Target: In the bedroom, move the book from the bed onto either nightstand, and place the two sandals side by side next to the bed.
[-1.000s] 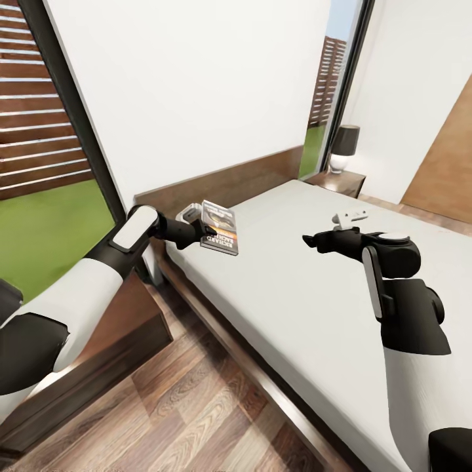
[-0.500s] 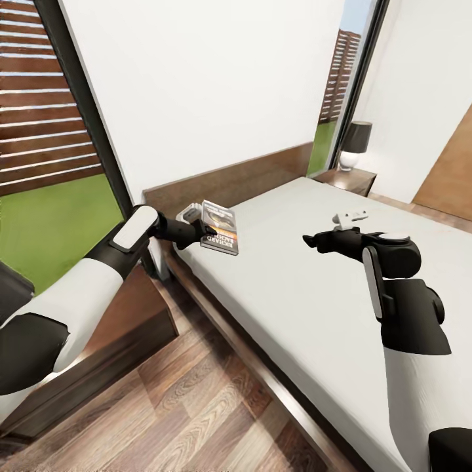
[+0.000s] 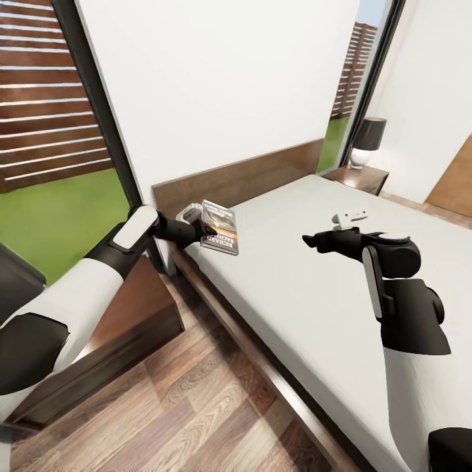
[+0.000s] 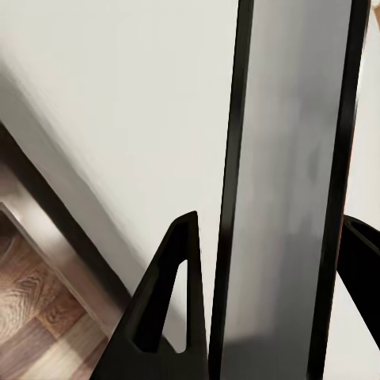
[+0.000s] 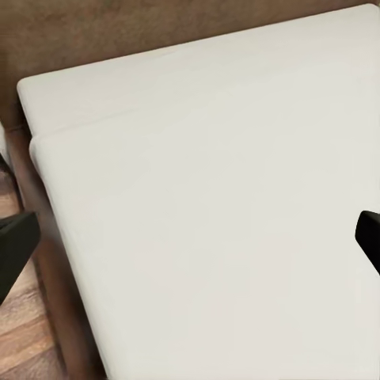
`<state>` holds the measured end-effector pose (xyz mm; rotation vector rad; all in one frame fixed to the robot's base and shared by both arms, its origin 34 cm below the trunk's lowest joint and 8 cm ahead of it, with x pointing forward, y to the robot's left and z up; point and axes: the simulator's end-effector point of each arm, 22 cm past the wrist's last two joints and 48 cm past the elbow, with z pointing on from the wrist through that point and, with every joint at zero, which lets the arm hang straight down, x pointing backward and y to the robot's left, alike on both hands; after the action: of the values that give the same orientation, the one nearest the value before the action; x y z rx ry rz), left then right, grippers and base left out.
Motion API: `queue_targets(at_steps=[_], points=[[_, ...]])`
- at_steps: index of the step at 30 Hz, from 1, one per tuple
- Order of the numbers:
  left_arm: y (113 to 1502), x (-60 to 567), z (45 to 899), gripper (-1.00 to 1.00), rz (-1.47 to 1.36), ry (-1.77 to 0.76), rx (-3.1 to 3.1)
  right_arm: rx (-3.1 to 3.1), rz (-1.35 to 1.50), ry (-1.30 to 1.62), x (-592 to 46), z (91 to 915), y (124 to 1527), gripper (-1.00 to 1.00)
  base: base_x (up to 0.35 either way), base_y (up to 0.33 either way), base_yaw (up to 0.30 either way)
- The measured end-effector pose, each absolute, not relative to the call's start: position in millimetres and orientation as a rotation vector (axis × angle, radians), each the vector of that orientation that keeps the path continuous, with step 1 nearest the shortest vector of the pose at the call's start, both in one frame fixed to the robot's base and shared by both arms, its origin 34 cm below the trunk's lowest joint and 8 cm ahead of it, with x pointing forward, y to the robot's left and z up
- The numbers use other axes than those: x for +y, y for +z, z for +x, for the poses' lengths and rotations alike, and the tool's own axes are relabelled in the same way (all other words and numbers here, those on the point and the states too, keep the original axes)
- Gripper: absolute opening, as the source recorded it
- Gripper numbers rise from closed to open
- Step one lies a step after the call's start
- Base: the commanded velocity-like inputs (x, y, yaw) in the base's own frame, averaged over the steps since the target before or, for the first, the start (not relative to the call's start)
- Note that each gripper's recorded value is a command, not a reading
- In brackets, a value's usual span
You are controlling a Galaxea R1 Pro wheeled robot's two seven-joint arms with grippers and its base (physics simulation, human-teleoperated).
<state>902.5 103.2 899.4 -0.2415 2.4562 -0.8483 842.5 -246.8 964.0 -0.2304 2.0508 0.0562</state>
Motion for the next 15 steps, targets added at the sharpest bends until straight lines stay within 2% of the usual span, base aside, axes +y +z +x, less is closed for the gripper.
queue_targets(at_steps=[15], points=[[887,104,904,-1.0,-0.251,-0.848,2.472,2.067,-0.238,0.065,-242,845,952,1.0,0.0,0.0,0.108]])
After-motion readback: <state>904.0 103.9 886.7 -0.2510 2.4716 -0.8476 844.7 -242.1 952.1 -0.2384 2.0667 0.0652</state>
